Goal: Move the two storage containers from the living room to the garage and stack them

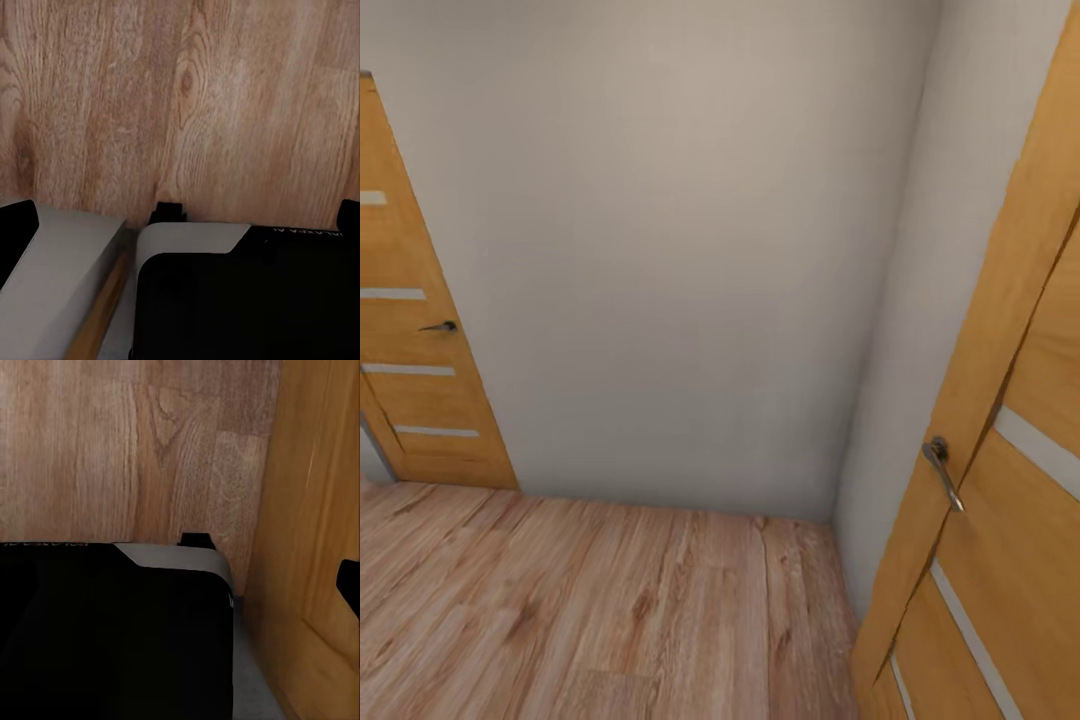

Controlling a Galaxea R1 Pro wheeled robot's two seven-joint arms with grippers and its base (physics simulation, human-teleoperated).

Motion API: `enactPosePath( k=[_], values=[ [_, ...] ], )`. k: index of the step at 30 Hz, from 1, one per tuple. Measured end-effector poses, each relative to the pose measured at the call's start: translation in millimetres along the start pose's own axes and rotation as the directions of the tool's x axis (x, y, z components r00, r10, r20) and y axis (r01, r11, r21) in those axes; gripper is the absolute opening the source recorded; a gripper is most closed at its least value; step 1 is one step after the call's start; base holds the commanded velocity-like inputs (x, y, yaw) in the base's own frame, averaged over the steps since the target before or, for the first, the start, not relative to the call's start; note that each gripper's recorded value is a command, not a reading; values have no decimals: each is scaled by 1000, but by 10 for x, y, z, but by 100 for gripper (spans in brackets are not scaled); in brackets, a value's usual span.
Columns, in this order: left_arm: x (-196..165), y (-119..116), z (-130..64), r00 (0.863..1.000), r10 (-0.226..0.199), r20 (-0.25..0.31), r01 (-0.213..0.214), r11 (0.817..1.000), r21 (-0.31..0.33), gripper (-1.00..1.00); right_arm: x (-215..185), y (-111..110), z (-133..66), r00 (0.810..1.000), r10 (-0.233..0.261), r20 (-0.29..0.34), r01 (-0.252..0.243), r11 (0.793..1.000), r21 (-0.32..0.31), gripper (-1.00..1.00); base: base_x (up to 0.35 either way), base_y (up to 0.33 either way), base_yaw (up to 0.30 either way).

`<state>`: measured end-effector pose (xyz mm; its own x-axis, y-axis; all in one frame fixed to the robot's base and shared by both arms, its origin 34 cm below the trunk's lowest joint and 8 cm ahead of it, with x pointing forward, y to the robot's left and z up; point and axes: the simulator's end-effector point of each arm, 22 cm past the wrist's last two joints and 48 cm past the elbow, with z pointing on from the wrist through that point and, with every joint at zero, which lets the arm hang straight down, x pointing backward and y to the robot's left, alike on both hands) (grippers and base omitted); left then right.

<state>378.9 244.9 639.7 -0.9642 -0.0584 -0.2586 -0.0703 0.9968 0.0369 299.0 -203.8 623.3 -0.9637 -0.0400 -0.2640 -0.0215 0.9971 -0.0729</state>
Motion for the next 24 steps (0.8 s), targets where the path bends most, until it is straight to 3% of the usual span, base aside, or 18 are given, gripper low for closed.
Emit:
enactPosePath(
  k=[24],
  values=[
    [0,0,0,1000,0,0,0,1000,0,100,0,1,0,1000,0,0,0,1000,0,100,318,0,23]
  ],
)
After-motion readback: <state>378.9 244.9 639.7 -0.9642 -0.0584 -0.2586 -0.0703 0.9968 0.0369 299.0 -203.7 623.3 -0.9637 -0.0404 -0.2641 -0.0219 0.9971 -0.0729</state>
